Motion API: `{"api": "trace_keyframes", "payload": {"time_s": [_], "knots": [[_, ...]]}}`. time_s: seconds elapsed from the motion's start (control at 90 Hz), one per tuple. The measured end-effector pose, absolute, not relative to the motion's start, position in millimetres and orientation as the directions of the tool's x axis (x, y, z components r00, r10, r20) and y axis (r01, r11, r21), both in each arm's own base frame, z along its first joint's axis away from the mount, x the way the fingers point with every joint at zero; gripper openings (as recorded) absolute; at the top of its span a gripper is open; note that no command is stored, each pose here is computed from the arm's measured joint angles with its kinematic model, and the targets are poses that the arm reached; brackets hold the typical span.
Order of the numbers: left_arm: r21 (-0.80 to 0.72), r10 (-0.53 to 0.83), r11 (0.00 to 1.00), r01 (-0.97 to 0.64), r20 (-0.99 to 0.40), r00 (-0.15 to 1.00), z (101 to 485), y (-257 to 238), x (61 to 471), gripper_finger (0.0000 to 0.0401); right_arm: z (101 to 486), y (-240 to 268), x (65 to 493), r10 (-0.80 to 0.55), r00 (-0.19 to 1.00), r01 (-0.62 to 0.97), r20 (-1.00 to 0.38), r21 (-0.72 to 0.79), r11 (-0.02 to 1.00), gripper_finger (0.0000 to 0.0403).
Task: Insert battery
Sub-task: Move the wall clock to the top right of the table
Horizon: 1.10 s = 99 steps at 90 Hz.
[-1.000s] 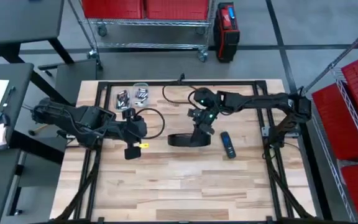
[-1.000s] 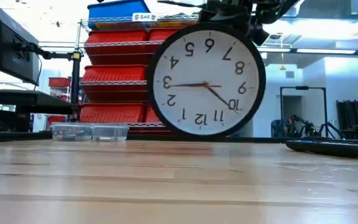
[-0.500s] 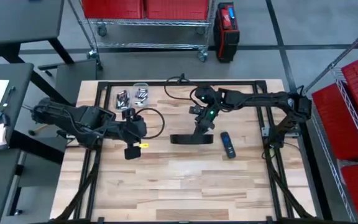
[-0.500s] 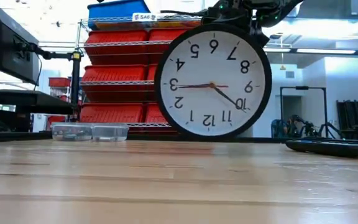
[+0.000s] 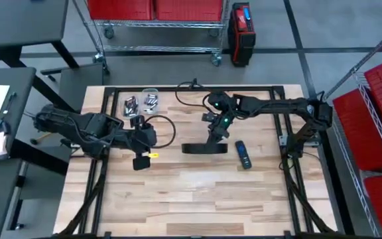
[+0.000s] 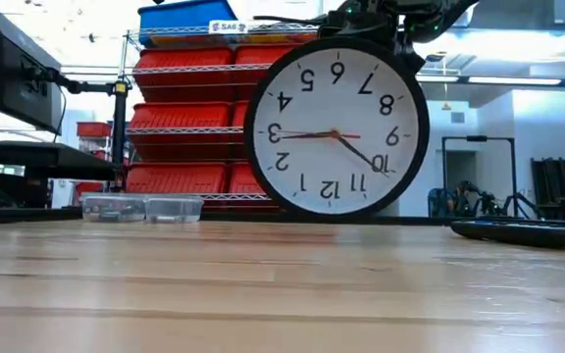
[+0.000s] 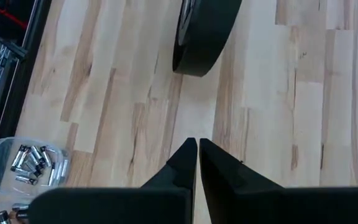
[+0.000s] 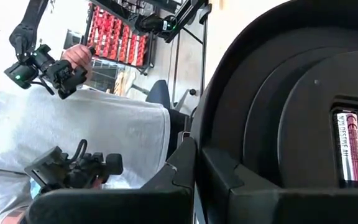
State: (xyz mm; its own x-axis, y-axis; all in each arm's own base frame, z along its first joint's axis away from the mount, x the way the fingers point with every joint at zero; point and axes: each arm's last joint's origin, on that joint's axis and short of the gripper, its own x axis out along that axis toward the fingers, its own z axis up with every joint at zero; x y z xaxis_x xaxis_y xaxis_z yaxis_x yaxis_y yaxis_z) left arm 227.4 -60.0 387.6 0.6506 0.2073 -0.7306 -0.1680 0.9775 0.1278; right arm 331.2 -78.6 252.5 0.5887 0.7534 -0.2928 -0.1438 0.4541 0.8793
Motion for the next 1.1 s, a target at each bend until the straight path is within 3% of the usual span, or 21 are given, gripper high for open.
{"api": "trace_keyframes", "payload": {"time_s": [0.422, 0.7, 0.922, 1.1], "knots": [[0.105, 0.205, 0.977, -0.186, -0.711, 0.673, 390, -57, 231, 0.001, 253, -79, 331, 0.753, 0.589, -0.144, -0.293, 0.879, 0.454, 0.0], [-0.112, 0.026, 0.984, -0.141, -0.685, 0.728, 392, -35, 254, 0.0116, 253, -79, 331, 0.753, 0.589, -0.145, -0.292, 0.879, 0.455, 0.0], [-0.042, 0.059, 0.99, -0.137, -0.752, 0.657, 365, -15, 288, 0.0199, 254, -79, 332, 0.757, 0.588, -0.159, -0.284, 0.878, 0.452, 0.0], [-0.032, 0.032, 0.996, -0.089, -0.768, 0.639, 343, -12, 317, 0.0231, 254, -79, 332, 0.759, 0.588, -0.165, -0.28, 0.877, 0.451, 0.0]]}}
